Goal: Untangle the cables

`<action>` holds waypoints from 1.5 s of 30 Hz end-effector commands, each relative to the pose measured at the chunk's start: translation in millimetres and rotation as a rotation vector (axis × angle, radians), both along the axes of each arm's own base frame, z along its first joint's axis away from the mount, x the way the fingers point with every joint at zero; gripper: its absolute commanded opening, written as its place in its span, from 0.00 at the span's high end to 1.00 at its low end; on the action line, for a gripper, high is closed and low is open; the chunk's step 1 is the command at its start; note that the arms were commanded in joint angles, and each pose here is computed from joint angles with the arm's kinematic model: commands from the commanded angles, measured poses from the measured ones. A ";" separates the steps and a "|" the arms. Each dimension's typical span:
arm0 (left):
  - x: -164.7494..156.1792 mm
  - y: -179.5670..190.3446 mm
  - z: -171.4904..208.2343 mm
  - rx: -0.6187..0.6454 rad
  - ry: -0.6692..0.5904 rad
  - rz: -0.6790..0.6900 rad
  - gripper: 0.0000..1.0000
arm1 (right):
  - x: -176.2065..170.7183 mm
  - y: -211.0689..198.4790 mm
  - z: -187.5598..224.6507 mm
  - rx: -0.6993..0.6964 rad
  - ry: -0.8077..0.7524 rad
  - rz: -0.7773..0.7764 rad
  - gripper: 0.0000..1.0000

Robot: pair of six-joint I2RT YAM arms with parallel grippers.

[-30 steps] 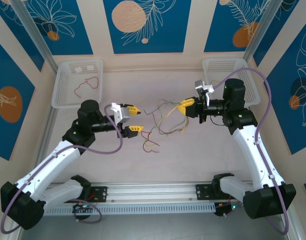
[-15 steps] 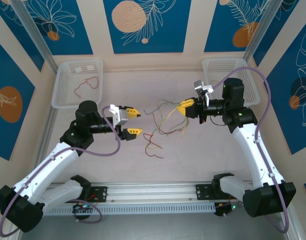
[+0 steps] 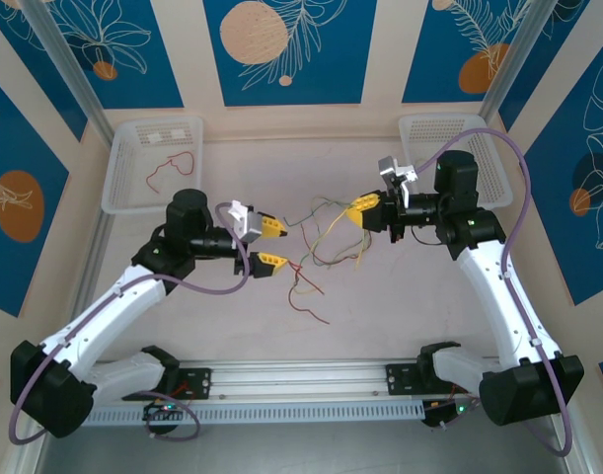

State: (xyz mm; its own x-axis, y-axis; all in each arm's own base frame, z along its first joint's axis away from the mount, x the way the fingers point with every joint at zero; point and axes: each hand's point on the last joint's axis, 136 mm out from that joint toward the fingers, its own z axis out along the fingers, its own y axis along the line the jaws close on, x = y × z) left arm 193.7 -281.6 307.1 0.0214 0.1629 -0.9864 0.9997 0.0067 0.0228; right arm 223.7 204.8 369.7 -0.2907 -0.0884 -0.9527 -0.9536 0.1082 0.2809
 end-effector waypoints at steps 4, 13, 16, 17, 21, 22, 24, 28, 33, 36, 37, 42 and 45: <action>-13.3 -5.7 9.2 -0.010 0.005 -0.091 0.39 | 2.6 0.6 5.3 -0.004 -0.035 -0.008 1.00; -28.9 2.6 29.3 -0.032 -0.039 -0.106 0.38 | 7.9 -2.4 6.1 -0.004 -0.040 -0.023 1.00; -31.1 2.9 30.0 -0.034 -0.034 -0.115 0.38 | 8.0 -1.7 7.9 0.000 -0.039 -0.016 1.00; -31.9 3.1 30.0 -0.036 -0.035 -0.118 0.38 | 8.0 -1.7 8.5 0.000 -0.041 -0.016 1.00; -33.6 2.8 31.0 -0.042 -0.032 -0.129 0.37 | 5.1 -1.4 10.6 0.003 -0.039 -0.009 1.00; -32.4 2.1 29.2 -0.034 -0.026 -0.129 0.37 | 4.0 -1.4 12.1 0.006 -0.042 -0.006 1.00; -29.4 -0.3 24.4 -0.024 -0.011 -0.136 0.37 | 1.0 0.1 15.0 0.010 -0.051 0.004 1.00; -23.4 -3.7 15.1 -0.008 0.004 -0.132 0.38 | -1.8 2.3 17.6 0.013 -0.056 0.017 1.00; -14.7 -8.6 7.1 0.000 0.017 -0.126 0.38 | -2.6 3.7 18.4 0.016 -0.056 0.025 1.00; -12.2 -10.2 4.5 -0.001 0.024 -0.124 0.39 | -3.7 4.2 19.7 0.021 -0.054 0.036 1.00; -12.7 -10.3 4.9 -0.002 0.025 -0.127 0.41 | -2.4 4.2 19.4 0.019 -0.054 0.029 1.00; -14.4 -11.1 2.8 0.010 0.032 -0.135 0.64 | 6.0 4.0 17.1 0.009 -0.050 -0.008 1.00; -14.3 -10.8 3.5 0.012 0.033 -0.130 0.73 | 14.5 3.1 12.6 -0.009 -0.046 -0.056 1.00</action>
